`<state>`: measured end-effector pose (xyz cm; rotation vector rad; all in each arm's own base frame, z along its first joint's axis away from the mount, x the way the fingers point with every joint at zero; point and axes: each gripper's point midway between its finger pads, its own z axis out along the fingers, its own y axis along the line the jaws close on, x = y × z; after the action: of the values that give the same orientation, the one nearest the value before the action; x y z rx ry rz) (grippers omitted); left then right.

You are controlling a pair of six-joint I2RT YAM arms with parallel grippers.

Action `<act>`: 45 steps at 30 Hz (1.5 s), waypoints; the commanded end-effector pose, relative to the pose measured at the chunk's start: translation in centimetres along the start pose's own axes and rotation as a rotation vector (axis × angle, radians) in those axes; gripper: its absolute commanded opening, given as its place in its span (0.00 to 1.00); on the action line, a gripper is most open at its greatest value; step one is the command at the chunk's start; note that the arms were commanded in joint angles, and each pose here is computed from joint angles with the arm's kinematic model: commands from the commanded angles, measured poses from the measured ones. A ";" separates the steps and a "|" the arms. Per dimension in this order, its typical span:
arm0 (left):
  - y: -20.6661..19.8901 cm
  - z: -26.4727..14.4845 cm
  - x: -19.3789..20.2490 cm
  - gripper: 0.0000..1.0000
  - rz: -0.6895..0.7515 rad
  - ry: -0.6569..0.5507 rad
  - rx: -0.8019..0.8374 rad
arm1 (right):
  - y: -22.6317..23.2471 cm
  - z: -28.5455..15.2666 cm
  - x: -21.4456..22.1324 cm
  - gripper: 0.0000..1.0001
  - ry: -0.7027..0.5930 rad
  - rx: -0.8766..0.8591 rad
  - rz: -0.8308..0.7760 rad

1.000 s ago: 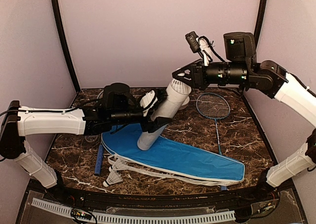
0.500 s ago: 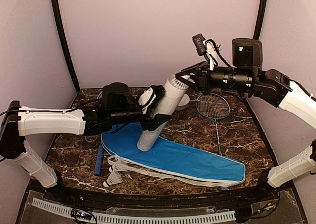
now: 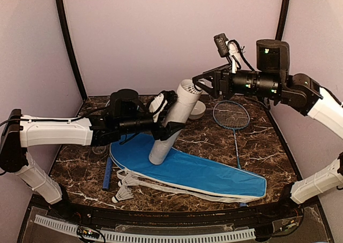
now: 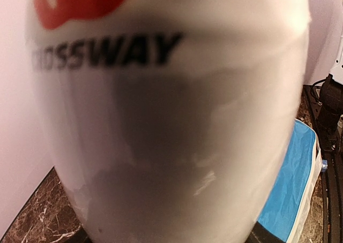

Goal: Pack up the badminton gear
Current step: Adjust the shuttlecock in the shuttle tube, then press the shuttlecock into the shuttle tube.

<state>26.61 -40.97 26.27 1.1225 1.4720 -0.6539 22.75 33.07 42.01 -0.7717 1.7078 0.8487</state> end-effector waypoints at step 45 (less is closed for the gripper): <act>-0.6 0.0 4.2 0.68 -0.048 0.129 0.010 | 0.6 0.6 -0.9 0.15 0.001 0.006 0.061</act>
<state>26.58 -40.97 26.26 1.1340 1.4629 -0.6528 23.28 34.67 39.44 -0.7419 1.8204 0.8741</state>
